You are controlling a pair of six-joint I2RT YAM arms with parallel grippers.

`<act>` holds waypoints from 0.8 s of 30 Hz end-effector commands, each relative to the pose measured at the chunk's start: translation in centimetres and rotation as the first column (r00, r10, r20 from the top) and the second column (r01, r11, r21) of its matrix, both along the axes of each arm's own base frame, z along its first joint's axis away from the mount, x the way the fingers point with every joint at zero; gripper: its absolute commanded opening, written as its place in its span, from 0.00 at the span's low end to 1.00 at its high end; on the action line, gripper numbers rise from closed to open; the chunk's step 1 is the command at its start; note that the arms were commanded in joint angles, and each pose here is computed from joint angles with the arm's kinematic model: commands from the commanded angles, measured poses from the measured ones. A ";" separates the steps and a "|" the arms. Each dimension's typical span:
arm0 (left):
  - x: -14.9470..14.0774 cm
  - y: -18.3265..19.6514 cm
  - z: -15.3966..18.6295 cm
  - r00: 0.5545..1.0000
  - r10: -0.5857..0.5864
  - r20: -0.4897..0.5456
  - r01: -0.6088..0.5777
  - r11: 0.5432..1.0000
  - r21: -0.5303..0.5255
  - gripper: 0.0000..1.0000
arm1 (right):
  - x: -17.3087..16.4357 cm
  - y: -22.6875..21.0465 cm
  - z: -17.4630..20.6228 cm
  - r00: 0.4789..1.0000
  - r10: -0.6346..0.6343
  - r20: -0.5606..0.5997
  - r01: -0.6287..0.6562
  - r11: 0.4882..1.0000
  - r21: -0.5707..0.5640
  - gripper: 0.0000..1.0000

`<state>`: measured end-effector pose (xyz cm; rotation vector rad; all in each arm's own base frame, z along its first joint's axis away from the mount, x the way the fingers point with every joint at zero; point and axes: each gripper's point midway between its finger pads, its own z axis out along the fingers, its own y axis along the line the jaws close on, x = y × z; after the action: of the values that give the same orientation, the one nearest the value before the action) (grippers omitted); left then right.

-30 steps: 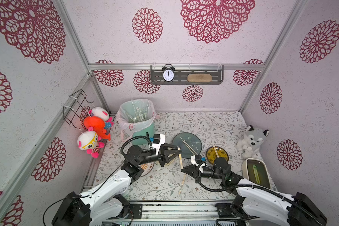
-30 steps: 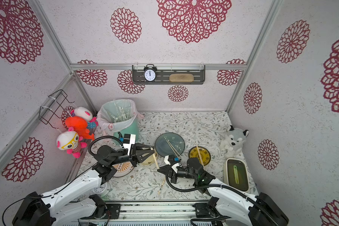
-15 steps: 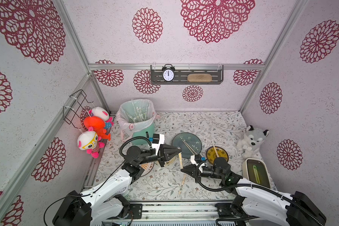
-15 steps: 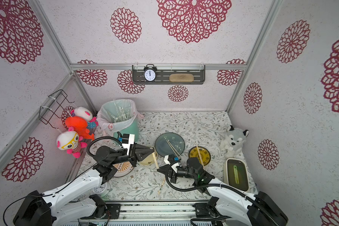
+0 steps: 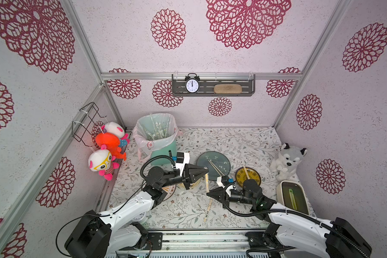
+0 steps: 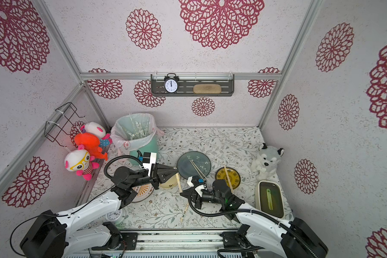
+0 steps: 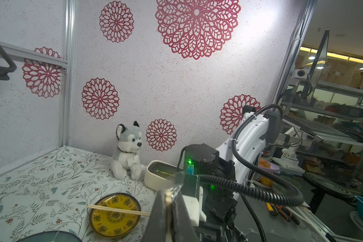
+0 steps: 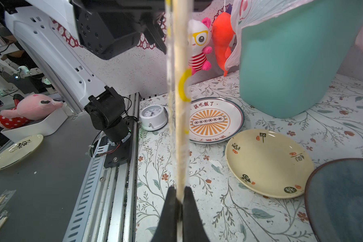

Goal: Remove the packaging of disposable chopsticks
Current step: Remove the packet bag from the disposable chopsticks.

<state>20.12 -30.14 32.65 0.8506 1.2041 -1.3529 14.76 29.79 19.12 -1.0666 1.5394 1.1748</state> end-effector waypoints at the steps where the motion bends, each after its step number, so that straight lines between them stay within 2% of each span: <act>1: 0.4 -0.8 -4.7 0.995 0.029 -0.091 -0.017 0.991 0.136 0.05 | 0.4 0.1 4.3 0.995 -0.016 0.094 0.006 0.993 0.114 0.00; 7: -0.5 -0.8 -7.6 0.993 0.028 -0.116 -0.004 0.980 0.198 0.12 | 0.6 -0.3 5.1 0.994 -0.040 0.106 0.027 0.992 0.126 0.00; 11: -1.4 -1.0 -8.6 0.993 0.004 -0.120 0.023 0.976 0.217 0.12 | 0.3 -0.4 6.1 0.993 -0.030 0.116 0.012 0.988 0.156 0.00; 14: -1.4 -0.8 -9.0 0.992 0.016 -0.129 0.013 0.975 0.223 0.02 | 0.4 -0.2 6.2 0.993 -0.024 0.112 0.007 0.990 0.143 0.00; 24: -3.6 -1.2 -11.2 0.988 -0.001 -0.153 0.036 0.973 0.230 0.09 | 0.7 -0.3 7.4 0.991 -0.043 0.126 0.021 0.985 0.171 0.00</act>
<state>18.58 -30.82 26.40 0.8531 1.3453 -1.2854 14.51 29.05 17.23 -1.0602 1.6615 1.1713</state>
